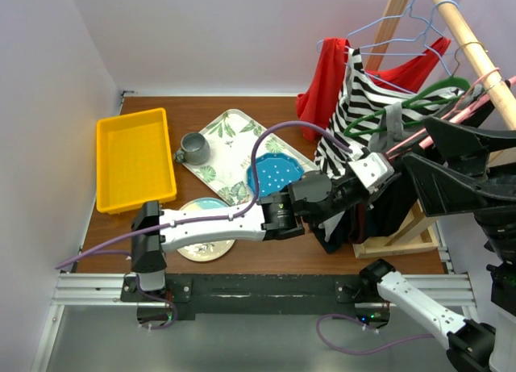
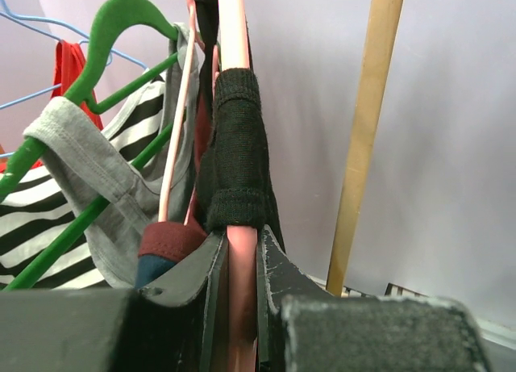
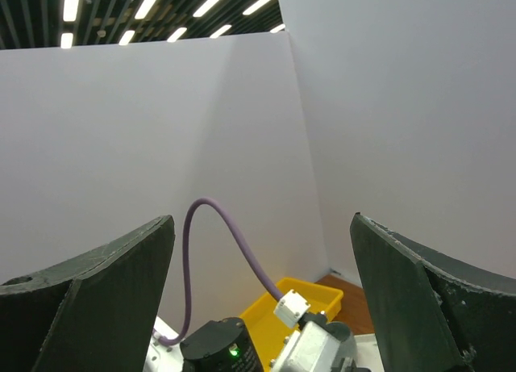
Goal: Remove the tank top from the hanger
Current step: Pick up the hanger from the clothesline.
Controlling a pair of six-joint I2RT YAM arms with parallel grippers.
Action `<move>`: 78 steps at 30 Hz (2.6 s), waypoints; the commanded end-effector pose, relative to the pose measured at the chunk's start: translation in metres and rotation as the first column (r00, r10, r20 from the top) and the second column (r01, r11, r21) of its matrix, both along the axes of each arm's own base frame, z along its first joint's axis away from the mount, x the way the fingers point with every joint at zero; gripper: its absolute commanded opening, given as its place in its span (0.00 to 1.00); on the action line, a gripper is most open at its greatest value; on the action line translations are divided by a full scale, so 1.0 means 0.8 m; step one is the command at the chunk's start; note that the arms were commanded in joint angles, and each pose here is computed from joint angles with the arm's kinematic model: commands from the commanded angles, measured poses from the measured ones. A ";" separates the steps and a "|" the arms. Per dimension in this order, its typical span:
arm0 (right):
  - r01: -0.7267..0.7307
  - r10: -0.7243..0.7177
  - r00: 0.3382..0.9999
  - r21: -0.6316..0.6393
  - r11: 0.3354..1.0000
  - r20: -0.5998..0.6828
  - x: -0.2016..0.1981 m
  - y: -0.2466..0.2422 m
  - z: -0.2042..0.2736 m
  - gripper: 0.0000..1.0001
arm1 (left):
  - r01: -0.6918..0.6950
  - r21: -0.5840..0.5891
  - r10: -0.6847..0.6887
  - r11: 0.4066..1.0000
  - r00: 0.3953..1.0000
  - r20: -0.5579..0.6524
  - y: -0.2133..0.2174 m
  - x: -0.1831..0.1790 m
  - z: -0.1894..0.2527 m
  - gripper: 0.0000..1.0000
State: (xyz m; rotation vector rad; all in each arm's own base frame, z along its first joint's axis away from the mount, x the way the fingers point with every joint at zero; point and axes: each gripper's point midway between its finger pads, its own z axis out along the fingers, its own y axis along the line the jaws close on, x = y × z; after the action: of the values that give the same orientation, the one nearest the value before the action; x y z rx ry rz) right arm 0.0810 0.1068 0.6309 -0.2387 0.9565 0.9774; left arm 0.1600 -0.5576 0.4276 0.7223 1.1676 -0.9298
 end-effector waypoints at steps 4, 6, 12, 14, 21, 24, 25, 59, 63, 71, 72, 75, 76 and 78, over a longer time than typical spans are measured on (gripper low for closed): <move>0.008 -0.007 1.000 0.014 1.000 -0.026 0.011 0.002 -0.003 0.95 | 0.006 -0.355 0.027 0.935 0.996 0.089 0.089 -0.007 0.146 0.00; 0.007 -0.007 1.000 0.012 1.000 -0.030 0.012 0.003 -0.004 0.95 | 0.009 -0.349 0.022 0.937 0.996 0.084 0.089 -0.007 0.144 0.00; 0.007 -0.007 0.999 0.007 1.000 -0.042 0.015 0.004 -0.005 0.95 | 0.028 -0.330 -0.006 0.944 0.998 0.067 0.101 -0.013 0.134 0.00; 0.010 -0.010 0.999 0.000 1.000 -0.052 0.018 0.006 -0.006 0.95 | 0.027 -0.306 -0.009 0.952 0.998 0.062 0.103 -0.014 0.130 0.00; -0.005 0.000 0.997 -0.065 0.998 -0.075 0.031 0.021 -0.026 0.91 | 0.072 -0.252 -0.085 0.965 0.995 -0.042 0.122 -0.025 0.114 0.00; -0.016 0.007 0.995 -0.084 0.996 -0.102 0.036 0.026 -0.036 0.89 | 0.082 -0.205 -0.101 0.975 0.991 -0.087 0.132 -0.031 0.100 0.00; -0.021 0.011 0.994 -0.102 0.995 -0.107 0.039 0.030 -0.039 0.89 | 0.082 -0.206 -0.102 0.975 0.991 -0.090 0.142 -0.033 0.104 0.00; 0.115 -0.169 0.966 -0.258 0.959 -0.196 0.093 0.026 -0.092 0.80 | 0.019 -0.016 -0.022 1.000 0.978 -0.206 0.274 -0.051 0.015 0.00; 0.145 -0.204 0.958 -0.273 0.951 -0.202 0.101 0.022 -0.097 0.78 | 0.013 0.012 -0.010 1.000 0.975 -0.220 0.287 -0.053 0.007 0.00; 0.141 -0.217 0.949 -0.305 0.942 -0.230 0.126 0.035 -0.117 0.76 | 0.025 -0.008 -0.026 1.000 0.972 -0.234 0.324 -0.065 0.011 0.00; 0.130 -0.208 0.949 -0.304 0.944 -0.238 0.130 0.040 -0.118 0.76 | 0.025 -0.002 -0.025 1.000 0.971 -0.237 0.329 -0.066 0.009 0.00; 0.057 -0.126 0.964 -0.279 0.959 -0.236 0.130 0.060 -0.116 0.74 | 0.028 0.005 -0.026 1.000 0.968 -0.249 0.334 -0.068 0.005 0.00; 0.033 -0.097 0.968 -0.268 0.963 -0.229 0.132 0.068 -0.113 0.74 | 0.029 0.002 -0.027 1.000 0.967 -0.252 0.335 -0.069 0.006 0.00; -0.025 -0.044 0.967 -0.266 0.964 -0.252 0.134 0.083 -0.121 0.72 | 0.032 -0.002 -0.032 0.999 0.966 -0.256 0.337 -0.070 0.004 0.00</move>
State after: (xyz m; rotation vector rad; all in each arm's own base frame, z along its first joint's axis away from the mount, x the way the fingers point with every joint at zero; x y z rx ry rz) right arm 0.1838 0.1485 0.5292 -0.2893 1.3621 0.7688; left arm 0.1043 -0.2955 0.4122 0.6976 1.4361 -1.0305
